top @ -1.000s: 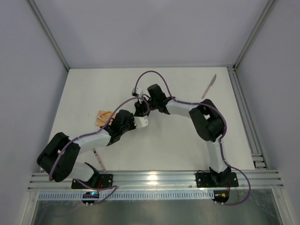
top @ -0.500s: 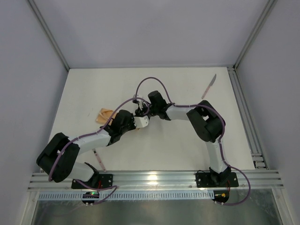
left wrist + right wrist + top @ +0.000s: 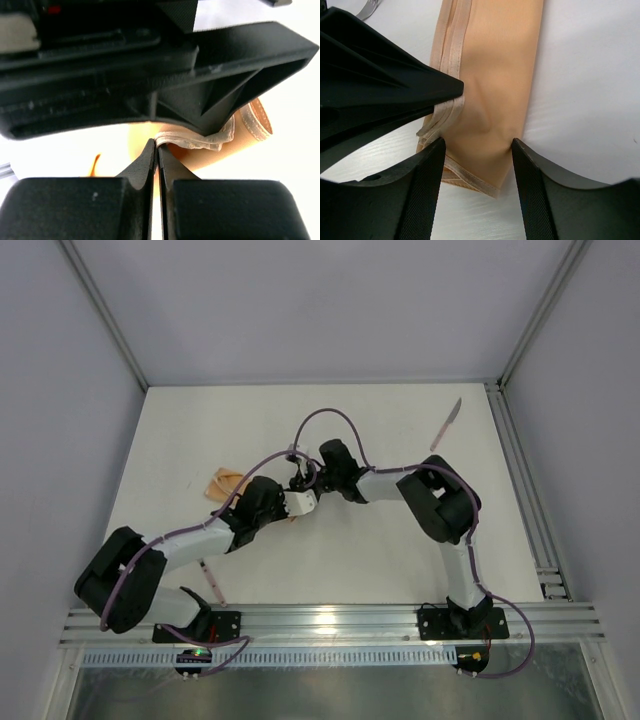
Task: Fold the napkin into a case and place the utensils inside
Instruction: Stuff the top corner of the smaller-rectangle-folded napkin into the folded napkin.
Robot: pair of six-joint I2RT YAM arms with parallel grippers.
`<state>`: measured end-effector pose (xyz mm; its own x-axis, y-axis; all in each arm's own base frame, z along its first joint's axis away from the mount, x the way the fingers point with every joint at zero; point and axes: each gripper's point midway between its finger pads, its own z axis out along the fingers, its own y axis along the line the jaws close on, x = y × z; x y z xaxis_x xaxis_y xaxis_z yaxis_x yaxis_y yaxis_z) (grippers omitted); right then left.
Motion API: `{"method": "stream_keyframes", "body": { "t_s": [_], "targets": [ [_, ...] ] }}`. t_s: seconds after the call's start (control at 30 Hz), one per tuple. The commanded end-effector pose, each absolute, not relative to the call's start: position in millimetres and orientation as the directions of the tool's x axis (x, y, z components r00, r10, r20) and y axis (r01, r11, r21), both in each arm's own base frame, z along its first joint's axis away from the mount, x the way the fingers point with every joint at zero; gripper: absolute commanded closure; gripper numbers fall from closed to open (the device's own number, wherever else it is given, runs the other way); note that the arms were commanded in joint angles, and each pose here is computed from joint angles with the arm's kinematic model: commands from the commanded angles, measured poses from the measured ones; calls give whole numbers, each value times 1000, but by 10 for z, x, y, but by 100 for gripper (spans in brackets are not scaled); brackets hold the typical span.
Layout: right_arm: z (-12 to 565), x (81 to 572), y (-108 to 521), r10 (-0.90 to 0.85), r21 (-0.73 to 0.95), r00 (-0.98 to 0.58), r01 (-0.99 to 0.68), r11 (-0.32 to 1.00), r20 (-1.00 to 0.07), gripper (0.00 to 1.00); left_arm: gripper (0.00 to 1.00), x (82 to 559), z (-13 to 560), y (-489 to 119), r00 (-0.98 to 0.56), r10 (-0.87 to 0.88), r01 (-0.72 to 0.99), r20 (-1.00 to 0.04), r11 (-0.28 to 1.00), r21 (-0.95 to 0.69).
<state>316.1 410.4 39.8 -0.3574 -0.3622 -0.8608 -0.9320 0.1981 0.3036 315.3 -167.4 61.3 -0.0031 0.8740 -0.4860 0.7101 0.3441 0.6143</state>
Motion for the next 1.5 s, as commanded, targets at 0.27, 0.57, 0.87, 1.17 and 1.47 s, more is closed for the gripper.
{"method": "stream_keyframes", "body": {
  "t_s": [0.27,0.57,0.87,1.17,1.47],
  "targets": [
    [939,3050,4239,-205,307,-337,-938,162,-919,39,100,3011,590,-1668,-11,861,741,-509,349,574],
    [776,3009,4362,-202,343,-375,-922,178,-905,40,100,2942,594,-1677,-10,844,748,-536,362,556],
    [521,3013,4301,-266,301,-360,-923,238,-894,39,100,2972,659,-1726,-17,826,743,-564,388,546],
    [343,3056,4241,-303,280,-372,-910,306,-878,47,100,2992,695,-1721,-23,818,736,-575,403,544],
    [217,3106,4212,-307,284,-398,-891,355,-865,74,100,3000,710,-1743,-26,817,740,-577,404,538]
  ]
}}
